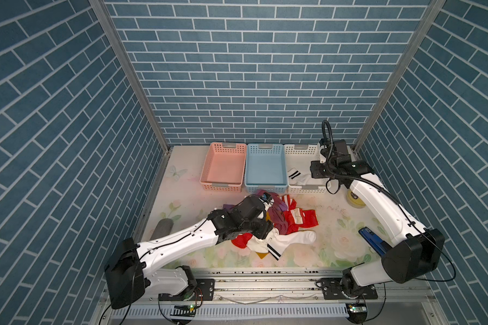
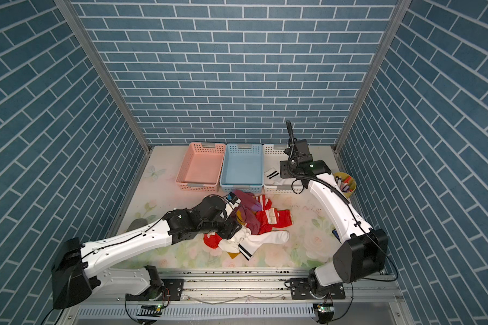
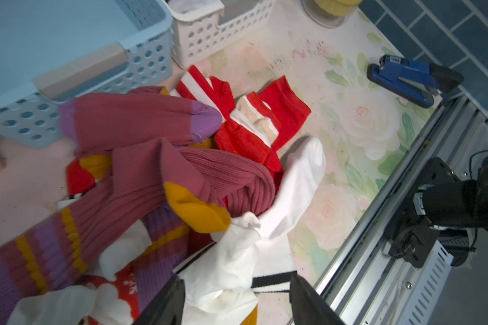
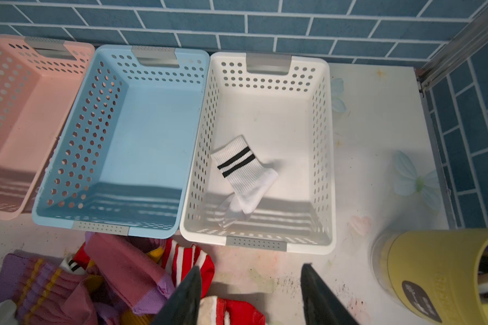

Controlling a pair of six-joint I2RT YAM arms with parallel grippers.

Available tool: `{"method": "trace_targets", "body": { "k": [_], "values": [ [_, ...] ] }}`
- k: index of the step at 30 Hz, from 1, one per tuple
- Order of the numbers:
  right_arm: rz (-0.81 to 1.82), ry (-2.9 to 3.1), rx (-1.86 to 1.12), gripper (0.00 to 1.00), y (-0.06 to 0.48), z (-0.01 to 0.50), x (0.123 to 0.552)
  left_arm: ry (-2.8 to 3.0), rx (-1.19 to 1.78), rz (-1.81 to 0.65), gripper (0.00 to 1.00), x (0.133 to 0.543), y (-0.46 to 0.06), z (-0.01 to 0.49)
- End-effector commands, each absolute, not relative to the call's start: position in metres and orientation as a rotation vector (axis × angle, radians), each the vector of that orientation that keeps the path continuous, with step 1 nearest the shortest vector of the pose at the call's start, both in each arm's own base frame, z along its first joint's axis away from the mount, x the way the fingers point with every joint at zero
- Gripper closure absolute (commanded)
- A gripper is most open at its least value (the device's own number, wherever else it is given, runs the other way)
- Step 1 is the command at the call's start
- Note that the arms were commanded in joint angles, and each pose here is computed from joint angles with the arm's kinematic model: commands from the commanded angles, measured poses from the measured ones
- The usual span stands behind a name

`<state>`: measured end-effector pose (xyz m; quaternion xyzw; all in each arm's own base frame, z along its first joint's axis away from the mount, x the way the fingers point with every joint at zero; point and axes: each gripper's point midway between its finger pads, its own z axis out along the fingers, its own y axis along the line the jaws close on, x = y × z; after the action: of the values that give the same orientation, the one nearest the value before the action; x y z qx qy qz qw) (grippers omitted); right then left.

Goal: Sort the socks into the basket by color
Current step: Place the sock in the bin, then pick up the sock at the center of the board.

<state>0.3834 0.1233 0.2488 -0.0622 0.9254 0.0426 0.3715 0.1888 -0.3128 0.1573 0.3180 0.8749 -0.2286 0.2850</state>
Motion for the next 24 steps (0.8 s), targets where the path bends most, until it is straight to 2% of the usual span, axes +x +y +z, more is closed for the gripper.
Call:
{"method": "trace_targets", "body": {
  "k": [1, 14, 24],
  "values": [
    [0.124, 2.355, -0.067, 0.40, 0.114, 0.254, 0.373, 2.304, 0.874, -0.593, 0.34, 0.181, -0.331, 0.156],
    [0.077, 2.395, 0.072, 0.33, 0.073, 0.239, 0.352, 2.239, 1.053, -0.199, 0.32, 0.173, -0.387, 0.127],
    [0.100, 2.397, 0.201, 0.32, 0.036, 0.235, 0.333, 2.248, 1.173, -0.085, 0.32, 0.175, -0.417, 0.090]
  ]
}}
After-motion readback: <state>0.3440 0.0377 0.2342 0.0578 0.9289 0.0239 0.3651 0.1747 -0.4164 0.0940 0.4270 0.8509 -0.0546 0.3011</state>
